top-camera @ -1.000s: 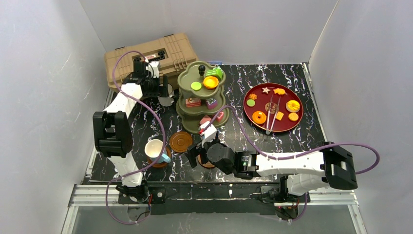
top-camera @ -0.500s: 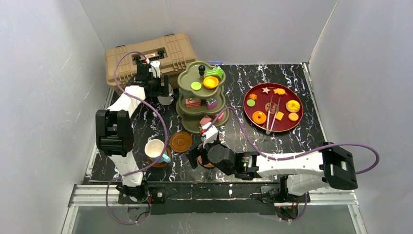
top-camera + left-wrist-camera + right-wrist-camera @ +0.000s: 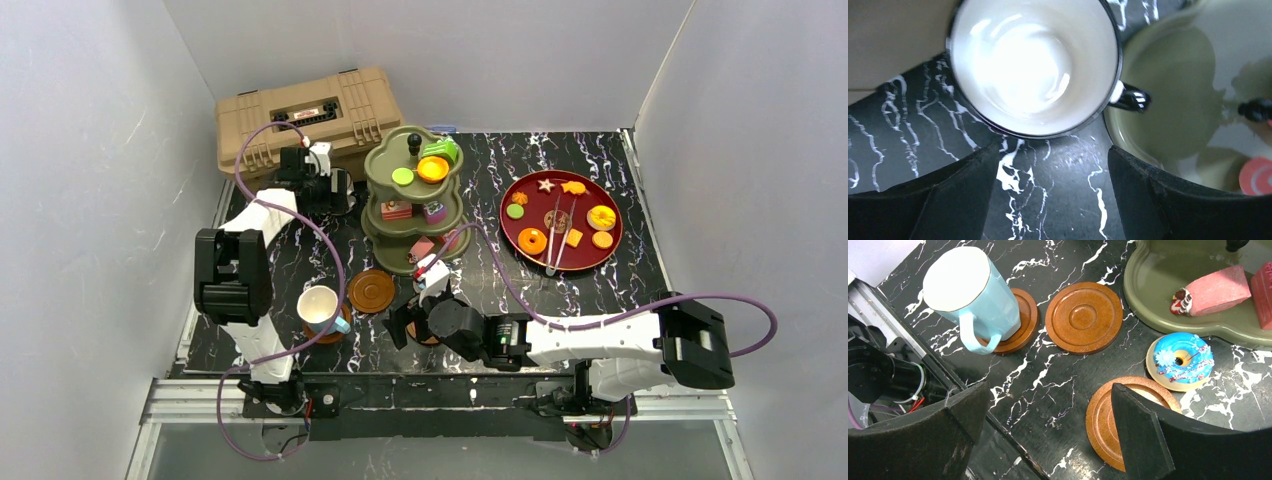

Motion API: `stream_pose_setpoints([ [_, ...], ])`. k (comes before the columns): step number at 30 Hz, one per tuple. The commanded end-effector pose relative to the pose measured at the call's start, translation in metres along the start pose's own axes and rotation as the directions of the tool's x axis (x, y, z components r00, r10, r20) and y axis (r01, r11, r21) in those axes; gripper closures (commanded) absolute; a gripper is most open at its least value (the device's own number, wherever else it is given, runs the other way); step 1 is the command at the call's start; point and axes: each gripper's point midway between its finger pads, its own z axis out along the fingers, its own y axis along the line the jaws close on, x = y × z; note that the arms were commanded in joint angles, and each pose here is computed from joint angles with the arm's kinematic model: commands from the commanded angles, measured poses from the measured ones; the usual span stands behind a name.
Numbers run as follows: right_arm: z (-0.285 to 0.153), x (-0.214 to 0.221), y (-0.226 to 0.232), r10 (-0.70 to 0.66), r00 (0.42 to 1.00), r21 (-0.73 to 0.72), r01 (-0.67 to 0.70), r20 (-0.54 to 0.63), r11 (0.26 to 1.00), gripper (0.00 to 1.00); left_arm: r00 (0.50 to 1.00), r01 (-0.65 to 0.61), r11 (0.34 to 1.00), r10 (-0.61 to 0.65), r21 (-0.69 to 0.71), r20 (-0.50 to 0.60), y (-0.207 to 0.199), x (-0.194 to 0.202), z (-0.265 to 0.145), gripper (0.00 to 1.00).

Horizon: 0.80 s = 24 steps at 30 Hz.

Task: Serve the afternoon tea
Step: Move the cup to the center of the board.

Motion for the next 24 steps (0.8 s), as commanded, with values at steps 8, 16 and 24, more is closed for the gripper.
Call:
stream_pose_setpoints([
  [8, 0.004, -0.005, 0.012, 0.047, 0.999, -0.034, -0.046, 0.022, 0.998, 0.02, 0.9, -0.418, 0.841, 0.434, 0.342, 0.033, -0.048, 0.002, -0.038, 0.25],
  [16, 0.007, -0.004, 0.014, 0.045, 0.999, -0.034, -0.044, 0.018, 0.998, 0.02, 0.729, -0.671, 0.658, 0.669, 0.342, 0.144, -0.045, -0.005, -0.049, 0.25],
  [24, 0.009, 0.0, 0.014, 0.044, 0.999, -0.033, -0.043, 0.008, 0.998, 0.02, 0.599, -0.784, 0.522, 0.778, 0.336, 0.187, -0.045, -0.01, -0.052, 0.27],
])
